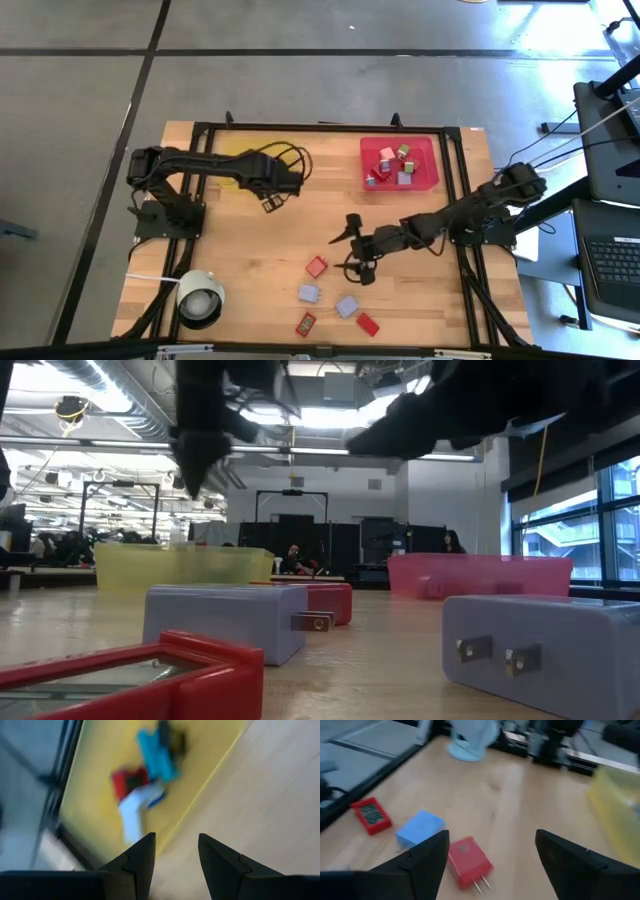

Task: Pick & Place Office items
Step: Put the red charger adapter into the red bin

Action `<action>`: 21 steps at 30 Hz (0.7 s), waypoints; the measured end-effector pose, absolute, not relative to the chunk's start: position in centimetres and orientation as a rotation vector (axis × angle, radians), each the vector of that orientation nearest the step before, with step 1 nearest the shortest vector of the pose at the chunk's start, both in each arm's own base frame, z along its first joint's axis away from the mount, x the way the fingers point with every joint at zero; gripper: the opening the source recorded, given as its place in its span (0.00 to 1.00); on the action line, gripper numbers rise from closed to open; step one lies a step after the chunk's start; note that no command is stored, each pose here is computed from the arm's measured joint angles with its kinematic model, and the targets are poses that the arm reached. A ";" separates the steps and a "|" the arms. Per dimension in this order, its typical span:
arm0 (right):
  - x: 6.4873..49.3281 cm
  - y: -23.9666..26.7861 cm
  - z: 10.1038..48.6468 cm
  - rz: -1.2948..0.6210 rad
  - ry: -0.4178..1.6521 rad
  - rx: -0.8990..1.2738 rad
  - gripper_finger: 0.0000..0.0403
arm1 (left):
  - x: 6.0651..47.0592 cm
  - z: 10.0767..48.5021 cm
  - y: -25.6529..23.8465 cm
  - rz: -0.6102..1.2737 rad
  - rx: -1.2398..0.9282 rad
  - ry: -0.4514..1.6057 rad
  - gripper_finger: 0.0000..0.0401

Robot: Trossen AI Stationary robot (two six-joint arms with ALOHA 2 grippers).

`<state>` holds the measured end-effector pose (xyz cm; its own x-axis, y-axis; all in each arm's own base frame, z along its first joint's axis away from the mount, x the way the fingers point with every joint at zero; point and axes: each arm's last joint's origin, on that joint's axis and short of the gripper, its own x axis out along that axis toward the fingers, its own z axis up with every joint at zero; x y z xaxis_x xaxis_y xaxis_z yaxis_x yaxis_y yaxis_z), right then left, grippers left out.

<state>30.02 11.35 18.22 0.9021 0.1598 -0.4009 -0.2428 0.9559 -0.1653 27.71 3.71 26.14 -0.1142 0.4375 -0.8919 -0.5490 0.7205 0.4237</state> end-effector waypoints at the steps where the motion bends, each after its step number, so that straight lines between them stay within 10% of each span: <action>1: 30.3 11.2 17.9 0.233 0.387 -0.211 0.75 | 27.3 26.2 3.4 0.865 -0.099 1.494 0.36; 21: 36.7 9.1 14.2 0.570 0.491 -0.181 0.86 | 25.9 27.2 0.1 0.966 -0.108 1.454 0.36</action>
